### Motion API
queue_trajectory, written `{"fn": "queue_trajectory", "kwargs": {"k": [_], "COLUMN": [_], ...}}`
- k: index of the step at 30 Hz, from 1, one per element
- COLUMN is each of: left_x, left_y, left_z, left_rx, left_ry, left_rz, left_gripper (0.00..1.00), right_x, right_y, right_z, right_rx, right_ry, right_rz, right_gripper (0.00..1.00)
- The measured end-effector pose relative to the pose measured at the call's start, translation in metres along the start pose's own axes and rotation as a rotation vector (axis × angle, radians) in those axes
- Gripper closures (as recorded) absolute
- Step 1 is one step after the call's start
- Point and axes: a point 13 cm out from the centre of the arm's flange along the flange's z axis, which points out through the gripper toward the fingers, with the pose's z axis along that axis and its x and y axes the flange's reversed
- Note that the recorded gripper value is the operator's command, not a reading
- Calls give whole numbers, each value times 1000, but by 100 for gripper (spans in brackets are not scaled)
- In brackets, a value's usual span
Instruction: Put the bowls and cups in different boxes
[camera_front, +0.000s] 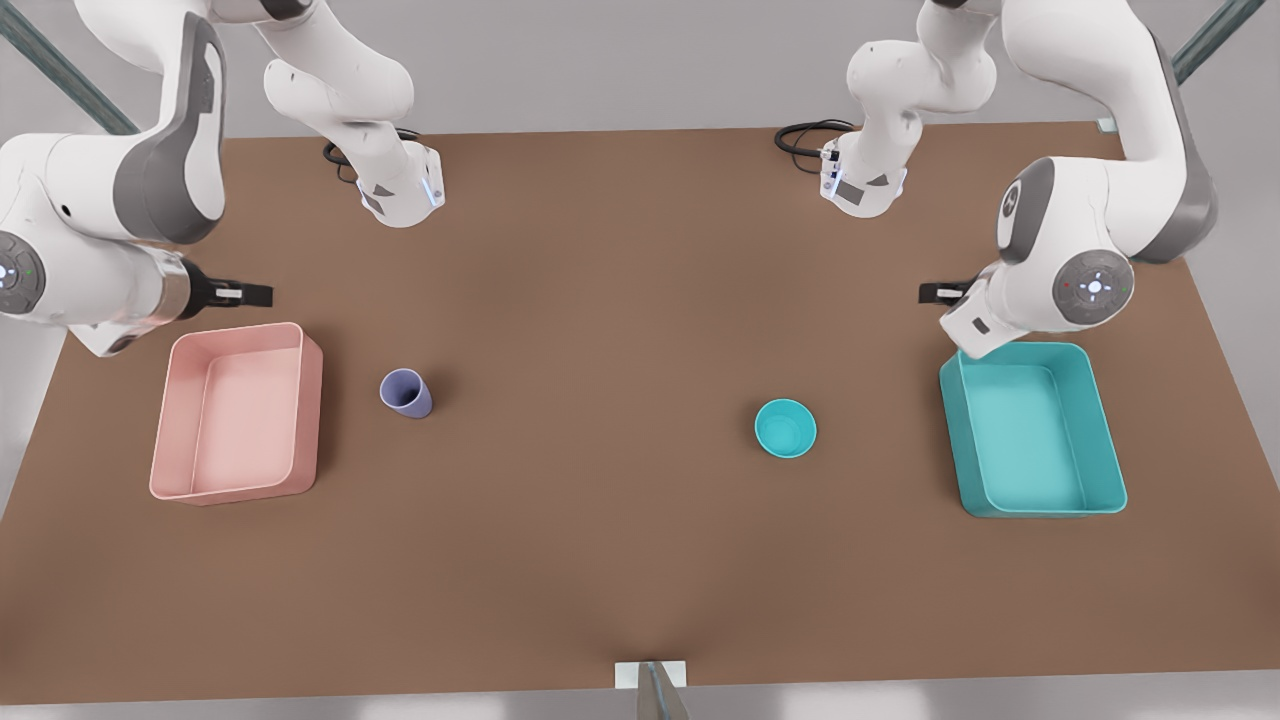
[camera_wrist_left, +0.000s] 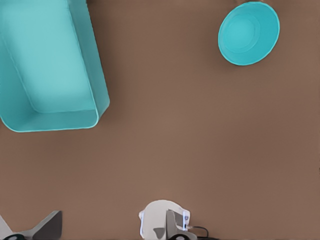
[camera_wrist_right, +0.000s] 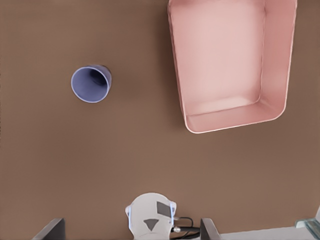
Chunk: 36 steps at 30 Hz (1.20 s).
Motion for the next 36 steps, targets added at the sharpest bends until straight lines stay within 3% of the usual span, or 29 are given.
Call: {"fn": "queue_trajectory", "kwargs": {"k": [4, 7, 11, 18, 23, 25, 26, 27, 36], "left_x": [-49, -137, -197, -219, -230, -233, -235, -236, -239], "left_y": [1, -52, -95, -127, -150, -157, -160, -162, -137], "left_z": [22, 119, 182, 223, 250, 257, 257, 257, 226], "left_rx": [27, 120, 241, 318, 376, 387, 398, 406, 414], "left_ry": [-73, -23, -75, -160, -163, -166, -170, -174, -215], "left_rz": [-21, 6, 8, 32, 42, 47, 46, 45, 32], "left_gripper": [0, 0, 0, 0, 0, 52, 72, 79, 79], "right_x": [-42, -83, -104, -89, -119, -133, -138, -142, -139], "right_y": [20, 100, 120, 95, 98, 94, 91, 89, 88], "right_z": [10, 53, 127, 232, 276, 282, 283, 283, 287], "right_rx": [2, 25, 13, -22, -39, -47, -51, -54, -58], "right_ry": [-49, -32, -21, -108, -205, -239, -254, -269, -322], "right_rz": [-20, -133, -144, -101, -97, -85, -79, -75, -81], "right_gripper": [0, 0, 0, 0, 0, 0, 0, 0, 0]}}
